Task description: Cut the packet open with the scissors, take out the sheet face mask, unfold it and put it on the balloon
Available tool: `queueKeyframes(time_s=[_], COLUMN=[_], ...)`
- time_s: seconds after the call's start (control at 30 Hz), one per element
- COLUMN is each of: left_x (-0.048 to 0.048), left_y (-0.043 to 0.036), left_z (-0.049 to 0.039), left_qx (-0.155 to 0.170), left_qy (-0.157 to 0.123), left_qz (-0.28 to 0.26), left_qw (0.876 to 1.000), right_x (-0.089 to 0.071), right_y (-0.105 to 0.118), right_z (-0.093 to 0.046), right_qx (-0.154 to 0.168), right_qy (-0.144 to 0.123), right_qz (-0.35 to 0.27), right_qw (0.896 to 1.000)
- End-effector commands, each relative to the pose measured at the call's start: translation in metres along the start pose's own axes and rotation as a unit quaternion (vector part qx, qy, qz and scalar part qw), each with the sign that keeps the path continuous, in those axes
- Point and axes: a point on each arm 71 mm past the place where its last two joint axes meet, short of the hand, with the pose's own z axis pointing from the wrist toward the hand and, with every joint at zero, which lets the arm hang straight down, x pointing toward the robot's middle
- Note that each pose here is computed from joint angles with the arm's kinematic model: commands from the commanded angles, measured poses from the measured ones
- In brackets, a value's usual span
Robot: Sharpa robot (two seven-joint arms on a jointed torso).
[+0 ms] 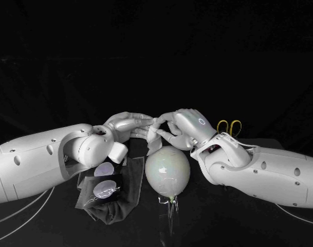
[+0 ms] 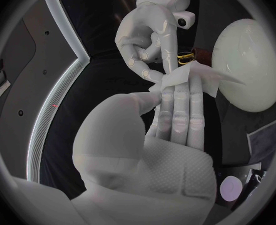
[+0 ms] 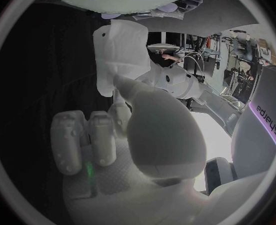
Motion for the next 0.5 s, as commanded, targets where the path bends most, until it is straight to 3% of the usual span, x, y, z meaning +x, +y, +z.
queueKeyframes(time_s=[0.03,0.5], left_x=[0.0038,0.0033], left_y=[-0.0046,-0.0048], left_z=[0.0007,0.0007], left_qx=[0.013,0.014], left_qy=[0.014,0.012], left_qz=[0.001,0.006], left_qw=[1.000,1.000], right_x=[0.0016,0.0012], right_y=[0.0019,0.0020], right_z=[-0.0013,-0.0040], right_qx=[-0.007,-0.007], right_qy=[0.006,0.019], right_qz=[0.002,0.002], right_qw=[1.000,1.000])
